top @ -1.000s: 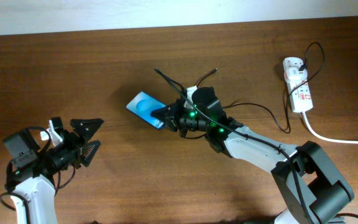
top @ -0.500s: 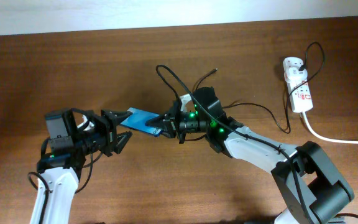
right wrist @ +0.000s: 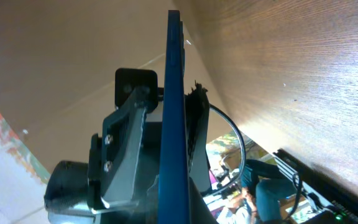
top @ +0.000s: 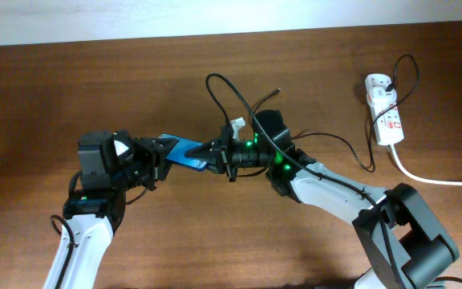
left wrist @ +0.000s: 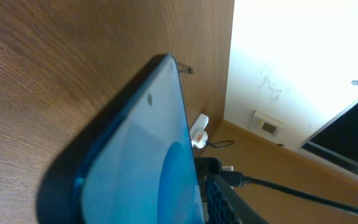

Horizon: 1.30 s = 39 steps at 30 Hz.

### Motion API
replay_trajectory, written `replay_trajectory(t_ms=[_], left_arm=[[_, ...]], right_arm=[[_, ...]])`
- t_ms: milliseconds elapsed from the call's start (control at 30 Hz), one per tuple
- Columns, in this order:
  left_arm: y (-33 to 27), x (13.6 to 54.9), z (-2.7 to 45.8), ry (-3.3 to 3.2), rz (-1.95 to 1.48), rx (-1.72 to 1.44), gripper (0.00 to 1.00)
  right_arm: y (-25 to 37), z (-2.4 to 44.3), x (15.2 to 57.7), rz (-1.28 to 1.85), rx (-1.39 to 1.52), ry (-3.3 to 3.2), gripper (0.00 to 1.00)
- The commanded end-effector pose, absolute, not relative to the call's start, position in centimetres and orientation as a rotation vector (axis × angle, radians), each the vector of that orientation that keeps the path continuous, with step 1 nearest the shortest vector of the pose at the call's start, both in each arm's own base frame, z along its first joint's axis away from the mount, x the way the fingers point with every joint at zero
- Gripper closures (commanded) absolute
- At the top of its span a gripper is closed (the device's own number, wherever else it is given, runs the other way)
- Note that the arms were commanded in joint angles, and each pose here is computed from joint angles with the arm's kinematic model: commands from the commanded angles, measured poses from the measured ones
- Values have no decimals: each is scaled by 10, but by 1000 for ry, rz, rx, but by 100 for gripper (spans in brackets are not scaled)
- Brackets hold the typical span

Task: Plug charger to phone and switch on socket
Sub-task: 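Regrasp the phone with the left gripper and release the right gripper, then move the right gripper to the black cable and grasp near its connector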

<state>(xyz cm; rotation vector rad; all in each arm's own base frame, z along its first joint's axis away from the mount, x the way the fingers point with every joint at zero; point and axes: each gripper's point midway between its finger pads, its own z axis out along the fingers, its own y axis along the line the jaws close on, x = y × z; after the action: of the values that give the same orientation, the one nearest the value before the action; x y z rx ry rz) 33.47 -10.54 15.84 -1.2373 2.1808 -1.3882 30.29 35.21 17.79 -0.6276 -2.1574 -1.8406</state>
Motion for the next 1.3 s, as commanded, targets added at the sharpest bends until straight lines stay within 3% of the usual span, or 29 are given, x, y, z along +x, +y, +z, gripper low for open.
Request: replay_trajectory(t_ms=[0, 67, 200, 300, 400, 500, 767, 933, 967, 1033, 1133, 1267], left_arm=[[-112, 335, 162, 2179, -1411, -1230, 67], [-113, 334, 162, 2180, -1427, -1244, 68], [-120, 329, 166, 2187, -1505, -1285, 82], [-120, 329, 166, 2187, -1506, -1288, 87], [-120, 330, 166, 2186, -1505, -1288, 99], [-119, 330, 166, 2184, -1501, -1291, 100], [-105, 339, 153, 2184, -1332, -1223, 100], [-88, 367, 133, 2163, -1394, -1187, 100], [-87, 375, 129, 2164, -1472, -1163, 100], [-94, 389, 125, 2185, -1638, -1074, 100], [-114, 405, 129, 2230, -1794, -936, 100], [-131, 407, 133, 2256, -1774, -727, 100]], right_arm=[[364, 193, 300, -1877, -654, -2152, 96], [369, 192, 300, -1886, -683, -2169, 96], [367, 190, 310, -1914, -735, -2198, 96], [367, 190, 310, -1914, -732, -2200, 96], [367, 190, 310, -1914, -732, -2200, 96], [367, 190, 310, -1914, -731, -2200, 94], [363, 177, 312, -1927, -618, -2366, 62], [334, 168, 353, -2050, -300, -2861, 11], [321, 161, 365, -2012, -282, -2975, 6], [289, 142, 387, -1856, -354, -3175, 1], [235, 126, 419, -1620, -454, -3417, 2], [143, 120, 464, -951, -688, -3696, 2]])
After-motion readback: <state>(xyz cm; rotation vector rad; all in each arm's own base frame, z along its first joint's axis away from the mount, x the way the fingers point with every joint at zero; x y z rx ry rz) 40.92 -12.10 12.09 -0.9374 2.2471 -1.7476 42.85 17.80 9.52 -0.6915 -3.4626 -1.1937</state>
